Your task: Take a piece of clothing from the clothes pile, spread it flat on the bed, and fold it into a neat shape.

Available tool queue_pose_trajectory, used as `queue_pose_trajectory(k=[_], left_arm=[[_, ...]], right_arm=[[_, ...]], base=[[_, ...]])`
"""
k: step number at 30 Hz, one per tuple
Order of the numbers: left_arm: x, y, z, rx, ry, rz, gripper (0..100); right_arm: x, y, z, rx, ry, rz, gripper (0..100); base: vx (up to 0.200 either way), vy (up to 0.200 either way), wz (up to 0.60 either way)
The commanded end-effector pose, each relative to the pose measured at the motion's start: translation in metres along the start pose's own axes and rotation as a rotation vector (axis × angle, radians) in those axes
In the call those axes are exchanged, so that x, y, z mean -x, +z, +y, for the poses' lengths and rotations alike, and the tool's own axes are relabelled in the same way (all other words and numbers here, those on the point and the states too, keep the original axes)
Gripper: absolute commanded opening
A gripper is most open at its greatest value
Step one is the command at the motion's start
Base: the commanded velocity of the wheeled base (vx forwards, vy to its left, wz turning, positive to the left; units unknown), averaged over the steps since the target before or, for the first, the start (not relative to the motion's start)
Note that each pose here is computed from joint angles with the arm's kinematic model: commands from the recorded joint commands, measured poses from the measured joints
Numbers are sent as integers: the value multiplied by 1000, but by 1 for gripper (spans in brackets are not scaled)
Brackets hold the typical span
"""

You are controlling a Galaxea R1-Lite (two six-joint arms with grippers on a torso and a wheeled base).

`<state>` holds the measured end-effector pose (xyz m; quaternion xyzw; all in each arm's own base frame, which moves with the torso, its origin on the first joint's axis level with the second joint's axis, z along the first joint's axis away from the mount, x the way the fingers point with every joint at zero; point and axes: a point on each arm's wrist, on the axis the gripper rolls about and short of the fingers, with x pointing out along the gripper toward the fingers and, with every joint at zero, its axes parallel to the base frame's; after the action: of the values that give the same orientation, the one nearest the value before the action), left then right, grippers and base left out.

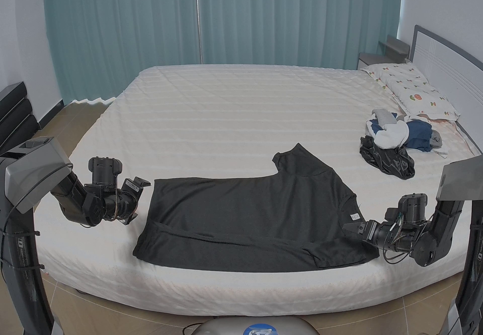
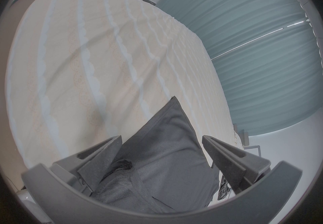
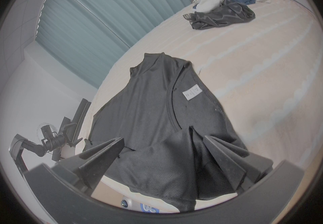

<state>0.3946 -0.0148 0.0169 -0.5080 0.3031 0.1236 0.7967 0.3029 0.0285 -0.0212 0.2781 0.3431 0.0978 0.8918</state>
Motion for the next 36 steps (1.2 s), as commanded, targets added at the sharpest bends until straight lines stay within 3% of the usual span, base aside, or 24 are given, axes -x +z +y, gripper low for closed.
queue_pose_trajectory(k=[1, 16, 17, 36], left_arm=[[1, -2, 1, -4, 2, 5, 100], [0, -3, 2, -19, 5, 7, 100], [0, -3, 2, -19, 5, 7, 100], [0, -3, 3, -19, 8, 7, 100]], right_arm=[[-10, -9, -10, -8, -16, 39, 100], [-19, -14, -14, 12, -3, 23, 100], [-19, -14, -14, 12, -4, 22, 0], [-12, -4, -22, -9, -12, -47, 0]], base=[[0, 0, 0], [0, 0, 0], [0, 0, 0], [0, 0, 0]])
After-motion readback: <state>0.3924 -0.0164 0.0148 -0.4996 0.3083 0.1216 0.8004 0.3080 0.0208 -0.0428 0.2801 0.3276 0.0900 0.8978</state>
